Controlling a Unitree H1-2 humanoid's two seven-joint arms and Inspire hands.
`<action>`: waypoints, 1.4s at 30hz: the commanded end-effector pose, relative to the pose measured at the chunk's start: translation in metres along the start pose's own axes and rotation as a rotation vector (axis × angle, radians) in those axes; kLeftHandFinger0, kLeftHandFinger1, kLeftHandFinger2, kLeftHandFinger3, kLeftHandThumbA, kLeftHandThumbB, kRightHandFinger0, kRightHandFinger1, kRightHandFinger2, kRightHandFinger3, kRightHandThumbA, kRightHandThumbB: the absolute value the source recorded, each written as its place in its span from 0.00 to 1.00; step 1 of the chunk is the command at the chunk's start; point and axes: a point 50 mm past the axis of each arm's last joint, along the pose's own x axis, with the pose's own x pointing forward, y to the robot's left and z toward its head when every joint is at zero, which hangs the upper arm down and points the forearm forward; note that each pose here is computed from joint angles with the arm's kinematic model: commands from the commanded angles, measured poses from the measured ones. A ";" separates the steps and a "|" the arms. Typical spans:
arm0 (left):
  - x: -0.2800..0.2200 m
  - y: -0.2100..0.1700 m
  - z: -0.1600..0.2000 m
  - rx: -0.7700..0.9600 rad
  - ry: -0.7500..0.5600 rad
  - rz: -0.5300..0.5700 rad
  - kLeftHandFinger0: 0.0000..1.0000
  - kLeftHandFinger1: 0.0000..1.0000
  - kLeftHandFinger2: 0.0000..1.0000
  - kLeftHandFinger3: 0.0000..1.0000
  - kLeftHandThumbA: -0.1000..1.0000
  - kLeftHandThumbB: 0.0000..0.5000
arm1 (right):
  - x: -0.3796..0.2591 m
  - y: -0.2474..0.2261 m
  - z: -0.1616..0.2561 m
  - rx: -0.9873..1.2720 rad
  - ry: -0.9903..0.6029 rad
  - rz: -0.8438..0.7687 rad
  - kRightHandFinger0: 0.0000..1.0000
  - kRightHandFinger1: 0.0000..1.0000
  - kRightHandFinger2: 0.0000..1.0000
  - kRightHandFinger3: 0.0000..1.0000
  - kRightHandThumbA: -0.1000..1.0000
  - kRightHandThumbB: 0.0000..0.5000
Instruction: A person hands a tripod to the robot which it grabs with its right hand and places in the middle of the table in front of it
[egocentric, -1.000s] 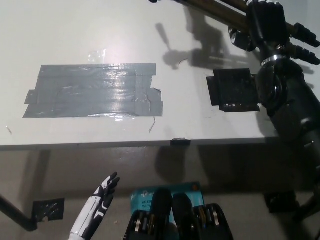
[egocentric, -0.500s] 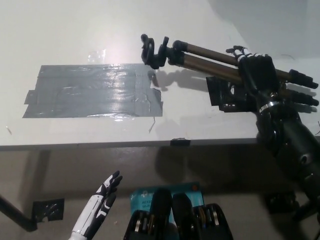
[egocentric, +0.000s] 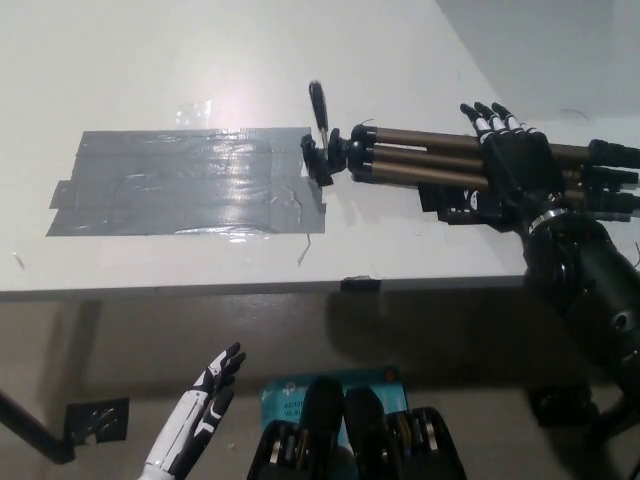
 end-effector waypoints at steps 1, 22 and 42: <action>0.007 0.005 0.007 0.033 -0.035 -0.018 1.00 1.00 1.00 1.00 1.00 0.72 | -0.002 -0.122 0.001 0.537 -0.177 0.475 1.00 1.00 1.00 1.00 0.68 1.00; 0.013 0.009 0.010 0.046 -0.044 -0.023 1.00 1.00 1.00 1.00 1.00 0.72 | -0.150 -0.344 0.027 1.288 -1.077 -0.136 1.00 1.00 1.00 1.00 1.00 0.92; 0.022 0.010 0.014 0.057 -0.055 -0.036 1.00 1.00 1.00 1.00 1.00 0.72 | -0.205 -0.338 0.043 0.868 -0.947 -0.620 1.00 1.00 1.00 1.00 1.00 0.93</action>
